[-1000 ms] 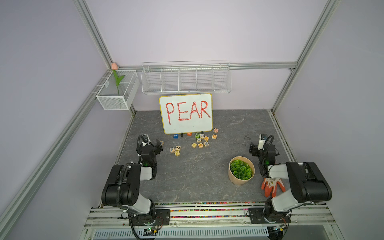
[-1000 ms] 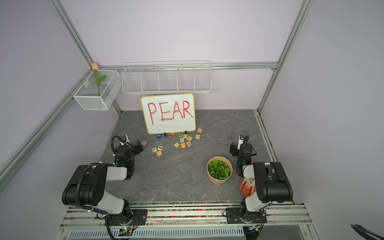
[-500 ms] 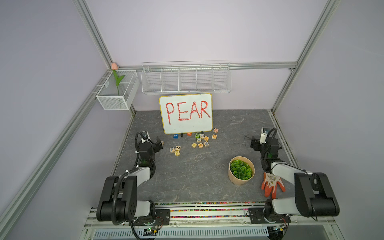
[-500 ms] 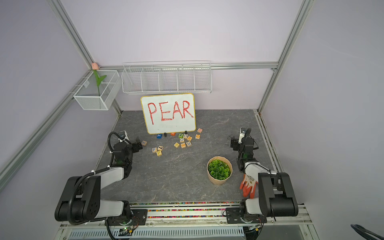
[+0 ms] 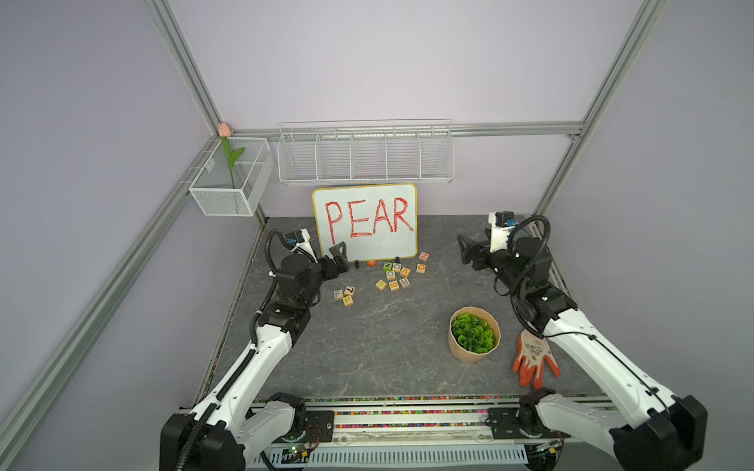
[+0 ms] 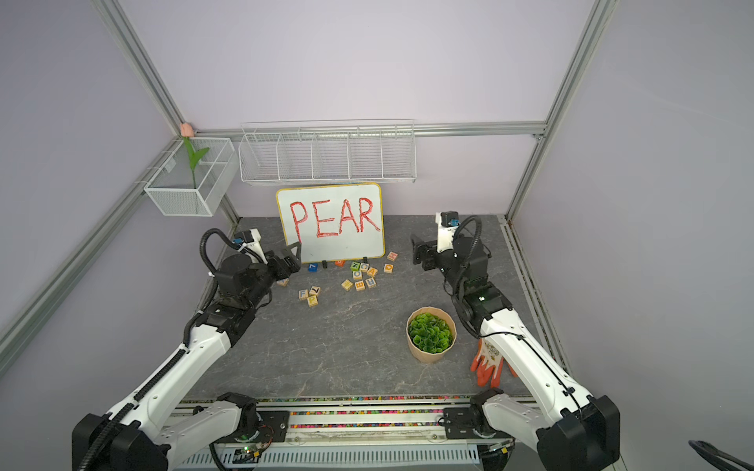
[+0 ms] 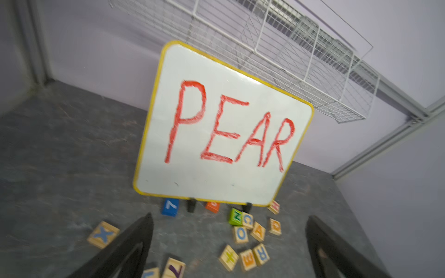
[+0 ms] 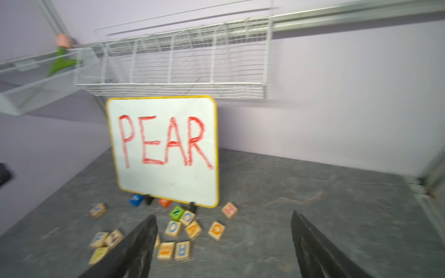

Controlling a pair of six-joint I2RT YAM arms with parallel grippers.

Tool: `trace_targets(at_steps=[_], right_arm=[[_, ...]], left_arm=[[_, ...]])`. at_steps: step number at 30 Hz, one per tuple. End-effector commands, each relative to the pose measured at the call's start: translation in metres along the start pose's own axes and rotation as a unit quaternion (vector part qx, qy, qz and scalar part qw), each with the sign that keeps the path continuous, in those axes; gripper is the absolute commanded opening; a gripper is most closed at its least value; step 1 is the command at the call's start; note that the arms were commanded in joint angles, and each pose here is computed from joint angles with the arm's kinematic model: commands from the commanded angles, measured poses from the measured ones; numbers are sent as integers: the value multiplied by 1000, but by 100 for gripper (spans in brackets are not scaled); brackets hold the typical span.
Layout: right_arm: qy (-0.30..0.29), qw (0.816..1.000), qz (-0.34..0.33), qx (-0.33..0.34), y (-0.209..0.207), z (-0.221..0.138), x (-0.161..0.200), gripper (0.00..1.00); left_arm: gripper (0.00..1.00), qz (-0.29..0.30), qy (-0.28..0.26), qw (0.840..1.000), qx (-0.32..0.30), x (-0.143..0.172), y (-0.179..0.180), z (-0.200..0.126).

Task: Spell the uppercase word “pear” with letter blocks
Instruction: Pick up the letter block from the center of the board.

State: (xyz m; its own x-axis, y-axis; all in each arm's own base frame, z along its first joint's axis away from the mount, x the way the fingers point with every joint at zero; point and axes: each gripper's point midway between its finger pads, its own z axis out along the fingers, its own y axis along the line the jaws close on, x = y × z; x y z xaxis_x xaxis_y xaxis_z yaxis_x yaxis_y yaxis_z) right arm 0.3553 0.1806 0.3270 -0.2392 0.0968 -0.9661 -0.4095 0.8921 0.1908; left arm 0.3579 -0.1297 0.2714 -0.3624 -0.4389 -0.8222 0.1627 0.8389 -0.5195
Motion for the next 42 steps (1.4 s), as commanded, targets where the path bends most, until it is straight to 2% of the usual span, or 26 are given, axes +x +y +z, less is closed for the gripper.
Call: trace_targets(at_steps=[1, 5, 8, 10, 13, 15, 18, 20, 23, 25, 28, 36, 38, 42], right_arm=[[77, 989, 108, -70, 50, 8, 44, 89], [141, 971, 150, -118, 92, 15, 80, 89], [125, 968, 155, -150, 109, 12, 78, 89], [118, 970, 173, -121, 101, 13, 75, 89], [157, 969, 188, -26, 75, 15, 88, 89], [158, 971, 175, -33, 77, 18, 86, 89], [139, 981, 135, -30, 75, 25, 74, 89], [144, 985, 93, -12, 69, 29, 70, 89], [157, 987, 19, -7, 66, 34, 73, 89], [156, 988, -15, -13, 67, 38, 74, 89], [156, 987, -28, -16, 67, 42, 78, 89], [181, 982, -28, -47, 80, 53, 99, 89], [192, 979, -30, -64, 86, 55, 106, 89], [206, 971, -51, -107, 104, 56, 114, 89]], left_arm=[[99, -105, 72, 992, 10, 45, -16, -4], [99, -131, 99, 986, 34, 69, -40, -12], [99, -136, 86, 985, 66, 69, -48, -17], [99, -145, 80, 984, 65, 66, -46, -19], [99, -150, 77, 985, 35, 64, -34, -19], [99, -147, 81, 986, -2, 64, -20, -14], [99, -94, 125, 984, -90, 76, 7, -7], [100, -53, 171, 970, -165, 92, 31, -5], [98, 4, 231, 949, -215, 110, 51, 1], [97, 19, 258, 934, -248, 119, 63, 3], [94, 43, 300, 911, -278, 133, 74, 9], [91, 44, 338, 890, -304, 164, 93, 24], [86, 41, 355, 882, -307, 176, 99, 29], [83, 30, 365, 881, -298, 190, 101, 39]])
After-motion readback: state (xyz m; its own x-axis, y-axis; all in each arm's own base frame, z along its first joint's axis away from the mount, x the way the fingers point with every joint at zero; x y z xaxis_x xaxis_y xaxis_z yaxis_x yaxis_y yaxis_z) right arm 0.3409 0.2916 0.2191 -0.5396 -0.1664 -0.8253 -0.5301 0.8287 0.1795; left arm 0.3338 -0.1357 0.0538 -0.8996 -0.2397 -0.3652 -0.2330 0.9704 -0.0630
